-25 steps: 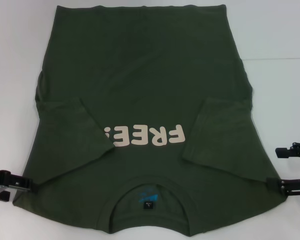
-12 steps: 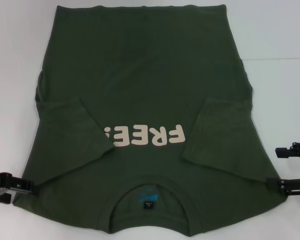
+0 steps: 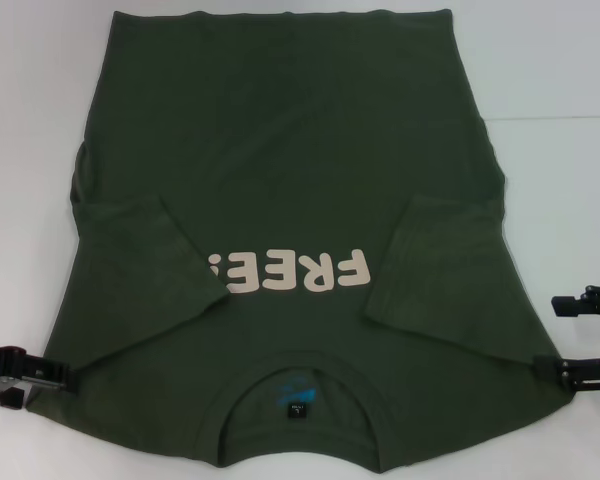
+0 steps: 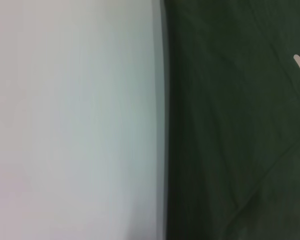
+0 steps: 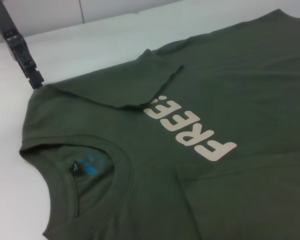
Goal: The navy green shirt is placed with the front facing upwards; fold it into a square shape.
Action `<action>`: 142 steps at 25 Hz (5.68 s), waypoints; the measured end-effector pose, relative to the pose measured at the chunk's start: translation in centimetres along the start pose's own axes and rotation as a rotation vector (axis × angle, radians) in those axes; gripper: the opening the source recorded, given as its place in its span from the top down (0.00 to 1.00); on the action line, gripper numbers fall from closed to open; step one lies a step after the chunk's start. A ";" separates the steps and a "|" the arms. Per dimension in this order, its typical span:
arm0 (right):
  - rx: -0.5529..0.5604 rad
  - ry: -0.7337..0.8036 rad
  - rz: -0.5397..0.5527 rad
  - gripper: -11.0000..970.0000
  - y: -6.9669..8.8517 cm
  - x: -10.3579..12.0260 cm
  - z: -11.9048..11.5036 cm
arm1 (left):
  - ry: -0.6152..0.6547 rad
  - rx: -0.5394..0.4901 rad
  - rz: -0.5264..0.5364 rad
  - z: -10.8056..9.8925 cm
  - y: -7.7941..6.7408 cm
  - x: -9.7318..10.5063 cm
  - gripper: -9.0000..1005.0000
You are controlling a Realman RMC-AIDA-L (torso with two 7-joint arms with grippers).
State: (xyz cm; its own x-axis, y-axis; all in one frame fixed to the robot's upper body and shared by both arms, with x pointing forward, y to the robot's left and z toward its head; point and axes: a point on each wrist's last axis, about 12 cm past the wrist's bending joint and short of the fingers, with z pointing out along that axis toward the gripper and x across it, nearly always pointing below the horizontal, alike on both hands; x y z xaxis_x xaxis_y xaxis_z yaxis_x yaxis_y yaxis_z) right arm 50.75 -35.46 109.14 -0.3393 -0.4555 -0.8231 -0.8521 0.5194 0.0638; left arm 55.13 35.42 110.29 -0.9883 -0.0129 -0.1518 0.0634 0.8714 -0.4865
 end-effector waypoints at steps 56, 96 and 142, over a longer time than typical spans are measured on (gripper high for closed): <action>0.010 0.008 0.049 0.09 -0.3 0.1 -0.1 | 0.025 0.034 -0.005 1.7 -2.0 -1.3 0.75; 0.086 0.498 0.975 0.16 -4.3 -4.5 0.4 | 0.007 0.056 0.015 1.2 -2.2 -1.7 0.96; 0.075 0.517 0.867 0.18 -3.4 -4.1 3.1 | -0.003 0.075 0.003 1.5 -2.3 -1.5 0.96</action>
State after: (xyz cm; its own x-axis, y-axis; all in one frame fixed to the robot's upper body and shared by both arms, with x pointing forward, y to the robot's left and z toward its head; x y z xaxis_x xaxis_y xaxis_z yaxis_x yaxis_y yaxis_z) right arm 56.25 -33.10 110.51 -0.9754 -0.1482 -0.1630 -0.2091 0.8558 0.4732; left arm 56.69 32.76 110.37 -0.9877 -0.0118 -0.1558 0.0767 0.8325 -0.5488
